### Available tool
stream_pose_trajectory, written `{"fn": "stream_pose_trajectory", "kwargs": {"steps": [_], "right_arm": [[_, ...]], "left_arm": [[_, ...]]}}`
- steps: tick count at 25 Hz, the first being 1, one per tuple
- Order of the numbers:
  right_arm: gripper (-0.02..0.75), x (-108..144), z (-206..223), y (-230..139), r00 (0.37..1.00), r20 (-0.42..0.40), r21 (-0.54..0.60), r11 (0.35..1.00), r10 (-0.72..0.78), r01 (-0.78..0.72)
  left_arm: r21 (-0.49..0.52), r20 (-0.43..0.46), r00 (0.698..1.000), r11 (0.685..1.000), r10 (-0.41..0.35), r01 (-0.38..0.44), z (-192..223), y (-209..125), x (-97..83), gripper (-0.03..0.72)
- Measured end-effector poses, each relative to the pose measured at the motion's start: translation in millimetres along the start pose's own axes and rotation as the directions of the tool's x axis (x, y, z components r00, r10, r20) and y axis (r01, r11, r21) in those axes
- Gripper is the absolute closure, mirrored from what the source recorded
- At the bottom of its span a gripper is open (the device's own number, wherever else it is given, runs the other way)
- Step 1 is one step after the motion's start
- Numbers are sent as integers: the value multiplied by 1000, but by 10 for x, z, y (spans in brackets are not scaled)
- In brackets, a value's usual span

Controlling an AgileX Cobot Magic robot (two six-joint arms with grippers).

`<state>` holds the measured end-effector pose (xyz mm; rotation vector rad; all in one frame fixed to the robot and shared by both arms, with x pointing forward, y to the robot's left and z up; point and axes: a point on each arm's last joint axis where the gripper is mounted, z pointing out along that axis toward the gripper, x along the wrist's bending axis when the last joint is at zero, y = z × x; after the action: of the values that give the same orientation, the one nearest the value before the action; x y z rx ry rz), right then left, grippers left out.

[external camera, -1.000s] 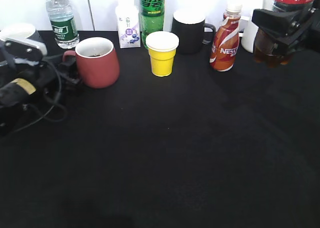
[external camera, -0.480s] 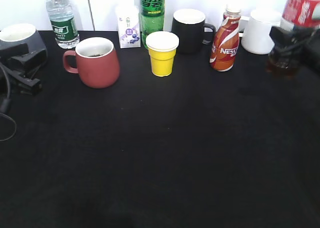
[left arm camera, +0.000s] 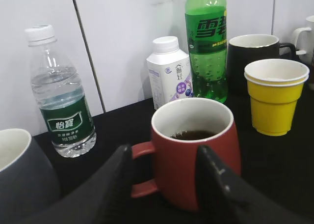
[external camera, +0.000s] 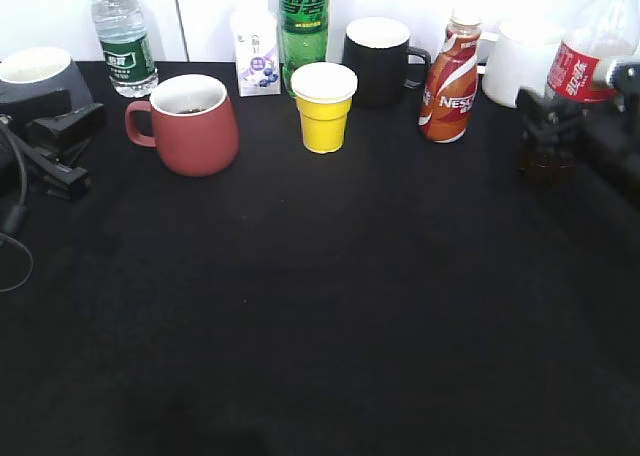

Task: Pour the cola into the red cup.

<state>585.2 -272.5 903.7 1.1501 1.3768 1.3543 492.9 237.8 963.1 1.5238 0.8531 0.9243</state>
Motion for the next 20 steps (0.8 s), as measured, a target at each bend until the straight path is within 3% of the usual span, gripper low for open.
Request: {"fn": "stream_pose_trajectory", "kwargs": {"steps": [5, 10, 12, 13, 16, 18, 20], "right_arm": [[69, 16, -408, -49, 998, 63, 80, 996, 32, -37], [73, 66, -833, 119, 995, 97, 185, 981, 33, -51], [73, 76, -966, 257, 993, 113, 319, 946, 16, -52], [75, 83, -1070, 353, 992, 125, 389, 920, 6, -54], [97, 101, -1438, 765, 983, 185, 587, 803, -8, -104], [110, 169, -1780, 1248, 971, 231, 579, 794, 55, -183], [123, 333, -2320, 1646, 979, 171, 489, 854, 107, -178]], "left_arm": [[-1, -1, 1000, 1000, 2, -2, -5, 10, 1, 363], [173, -49, 996, 982, -73, 80, -89, 0, -17, 363], [345, -89, 991, 930, -102, 127, -128, 3, -88, 363], [444, -125, 985, 880, -123, 167, -144, 54, -118, 363], [582, -188, 962, 766, -199, 272, -253, 478, -189, 363], [596, -200, 953, 744, -228, 303, -467, 803, -199, 363], [578, -199, 952, 756, -234, 307, -853, 1053, -211, 363]]}}
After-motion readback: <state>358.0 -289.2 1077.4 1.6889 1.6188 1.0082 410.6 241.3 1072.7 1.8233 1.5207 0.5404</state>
